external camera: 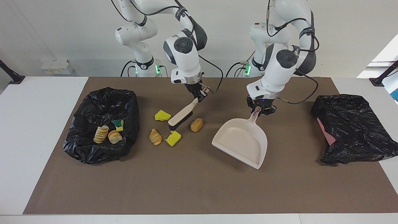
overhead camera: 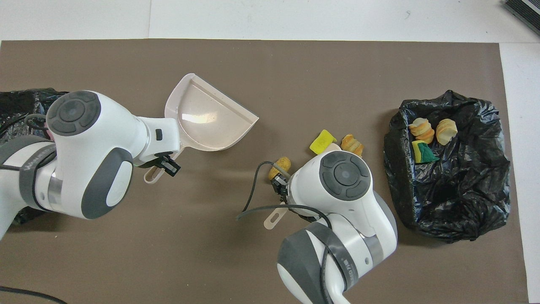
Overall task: Sweep and dump trash in bin
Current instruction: 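Lift the dustpan with the left gripper while the right gripper sweeps, then sweep the remaining pieces toward the dustpan with the right gripper's brush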
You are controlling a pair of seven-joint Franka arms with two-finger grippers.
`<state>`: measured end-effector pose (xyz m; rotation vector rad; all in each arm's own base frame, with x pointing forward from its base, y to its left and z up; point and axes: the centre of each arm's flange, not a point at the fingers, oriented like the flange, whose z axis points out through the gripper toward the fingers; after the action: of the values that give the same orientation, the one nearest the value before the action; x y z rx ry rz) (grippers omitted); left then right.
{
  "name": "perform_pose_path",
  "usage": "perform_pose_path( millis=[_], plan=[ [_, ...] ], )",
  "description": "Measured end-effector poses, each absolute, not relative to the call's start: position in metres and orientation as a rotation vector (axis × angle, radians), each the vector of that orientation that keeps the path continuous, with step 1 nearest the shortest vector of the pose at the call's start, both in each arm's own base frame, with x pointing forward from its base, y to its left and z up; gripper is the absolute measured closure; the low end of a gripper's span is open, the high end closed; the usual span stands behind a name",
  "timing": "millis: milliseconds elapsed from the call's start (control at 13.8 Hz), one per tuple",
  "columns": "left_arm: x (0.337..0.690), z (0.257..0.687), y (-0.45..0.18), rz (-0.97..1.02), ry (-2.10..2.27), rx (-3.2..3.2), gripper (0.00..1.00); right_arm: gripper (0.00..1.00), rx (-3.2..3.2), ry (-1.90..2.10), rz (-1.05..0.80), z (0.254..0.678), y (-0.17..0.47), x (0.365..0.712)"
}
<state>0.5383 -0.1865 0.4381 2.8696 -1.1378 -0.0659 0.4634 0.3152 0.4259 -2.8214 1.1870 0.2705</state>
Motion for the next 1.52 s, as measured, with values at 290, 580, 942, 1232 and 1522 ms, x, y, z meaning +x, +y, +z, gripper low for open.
perform_pose_path(
  millis=[290,580,942,1232,1522],
  plan=[
    [0.547,0.437,-0.148,-0.089,-1.575,2.679,0.69,0.74,-2.946,1.198,0.38,0.42,0.291,0.435],
    [0.538,0.43,-0.158,-0.243,-1.887,2.627,0.69,0.74,-3.065,1.127,0.388,0.404,0.268,0.411],
    [0.519,0.399,-0.208,-0.381,-2.205,2.518,0.69,0.74,-3.14,0.925,0.437,0.38,0.224,0.383],
    [0.515,0.39,-0.227,-0.379,-2.279,2.472,0.69,0.74,-3.132,0.839,0.404,0.374,0.208,0.385],
    [0.504,0.39,-0.252,-0.332,-2.282,2.426,0.69,0.74,-3.055,0.854,0.345,0.363,0.221,0.404]
  ],
)
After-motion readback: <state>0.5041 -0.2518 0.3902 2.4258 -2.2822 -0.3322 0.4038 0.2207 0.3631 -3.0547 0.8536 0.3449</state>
